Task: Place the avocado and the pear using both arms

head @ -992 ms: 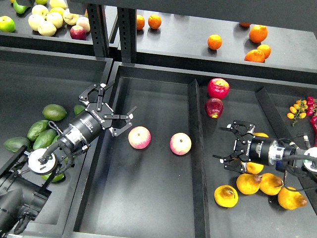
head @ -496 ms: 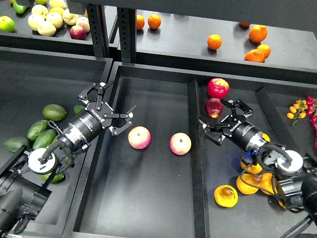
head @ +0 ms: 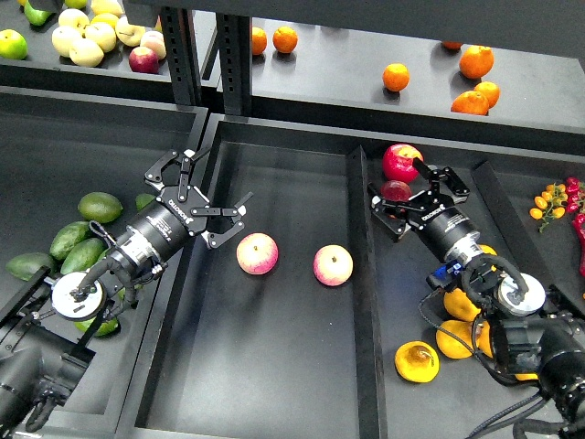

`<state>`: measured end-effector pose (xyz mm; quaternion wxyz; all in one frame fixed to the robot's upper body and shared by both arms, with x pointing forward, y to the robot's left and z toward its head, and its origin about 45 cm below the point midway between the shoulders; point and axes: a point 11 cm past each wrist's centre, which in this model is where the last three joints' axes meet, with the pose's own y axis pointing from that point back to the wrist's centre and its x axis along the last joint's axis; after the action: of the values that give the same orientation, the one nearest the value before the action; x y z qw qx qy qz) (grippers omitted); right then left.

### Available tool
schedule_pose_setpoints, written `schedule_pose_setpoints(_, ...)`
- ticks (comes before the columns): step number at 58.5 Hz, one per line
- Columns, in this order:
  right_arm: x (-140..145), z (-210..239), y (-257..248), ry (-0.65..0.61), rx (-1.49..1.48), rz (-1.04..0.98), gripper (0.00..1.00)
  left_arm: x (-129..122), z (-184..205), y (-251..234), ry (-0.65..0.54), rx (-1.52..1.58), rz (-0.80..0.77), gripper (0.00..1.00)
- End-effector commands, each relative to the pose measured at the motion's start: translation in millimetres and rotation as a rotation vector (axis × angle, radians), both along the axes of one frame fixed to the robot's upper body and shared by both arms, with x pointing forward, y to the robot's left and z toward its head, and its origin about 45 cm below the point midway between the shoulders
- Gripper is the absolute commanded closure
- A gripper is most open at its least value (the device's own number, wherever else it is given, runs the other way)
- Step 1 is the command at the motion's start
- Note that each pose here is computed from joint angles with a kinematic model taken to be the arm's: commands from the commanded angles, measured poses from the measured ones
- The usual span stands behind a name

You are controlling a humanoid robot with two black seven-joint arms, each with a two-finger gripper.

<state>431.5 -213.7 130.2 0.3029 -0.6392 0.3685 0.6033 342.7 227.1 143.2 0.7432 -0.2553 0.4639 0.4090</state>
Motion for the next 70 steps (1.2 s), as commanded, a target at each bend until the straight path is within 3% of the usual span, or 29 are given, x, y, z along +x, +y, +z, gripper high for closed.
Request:
schedule_pose_setpoints(1, 12.4, 10.3, -13.1, -0.031, 0.022, -0.131, 0.0, 0.5, 1.3, 0.4, -0.004, -0.007, 0.006, 0.01)
schedule_pose_setpoints(7, 19.6, 16.5, -24.3, -0.052, 0.024, -0.222, 0.0, 1.7, 2.5, 1.2, -0.001, -0.028, 0.018, 0.01)
schedule_pose_setpoints(26, -8.8, -11.6, -5.0, -0.085, -0.244, -0.023, 0.0, 6.2, 10.2, 9.2, -0.023, -0.065, 0.105, 0.01)
schedule_pose_setpoints(51, -64.1, -34.4, -4.3, -0.109, -0.223, -0.004, 0.0, -36.5, -12.0, -1.5, 0.037, -0.082, 0.08, 0.01)
schedule_pose_setpoints(70, -122.2, -67.7, -3.6, -0.048, -0.239, 0.027, 0.0, -40.0, -18.3, -1.5, 0.056, -0.079, 0.081, 0.01)
